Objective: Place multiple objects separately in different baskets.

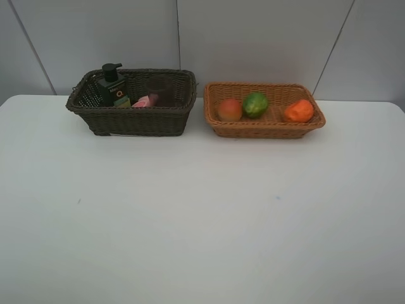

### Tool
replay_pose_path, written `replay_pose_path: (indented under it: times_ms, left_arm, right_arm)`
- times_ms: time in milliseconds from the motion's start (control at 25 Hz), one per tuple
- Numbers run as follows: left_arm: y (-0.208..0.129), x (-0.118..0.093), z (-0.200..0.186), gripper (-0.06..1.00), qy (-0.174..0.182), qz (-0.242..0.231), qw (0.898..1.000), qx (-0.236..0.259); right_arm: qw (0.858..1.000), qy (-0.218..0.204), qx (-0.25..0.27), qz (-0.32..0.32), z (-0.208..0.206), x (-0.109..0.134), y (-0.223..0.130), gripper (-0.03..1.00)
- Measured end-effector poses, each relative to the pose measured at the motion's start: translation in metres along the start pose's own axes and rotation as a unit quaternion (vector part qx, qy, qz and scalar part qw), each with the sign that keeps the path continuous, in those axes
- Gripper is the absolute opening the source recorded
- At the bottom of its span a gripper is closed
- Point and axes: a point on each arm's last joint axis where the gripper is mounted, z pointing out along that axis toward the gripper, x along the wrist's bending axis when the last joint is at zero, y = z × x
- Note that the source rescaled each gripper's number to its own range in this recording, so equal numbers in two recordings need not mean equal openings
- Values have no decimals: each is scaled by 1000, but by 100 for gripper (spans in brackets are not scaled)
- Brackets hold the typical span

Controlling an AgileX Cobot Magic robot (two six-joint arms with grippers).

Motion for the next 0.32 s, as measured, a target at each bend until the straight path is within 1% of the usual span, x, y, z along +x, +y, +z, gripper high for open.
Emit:
replay_pose_path:
  times_ms: [320]
  left_arm:
    - [0,0,0,96,0,0,1000,0]
  right_arm:
    - [1000,0,0,0,0,0,0,67]
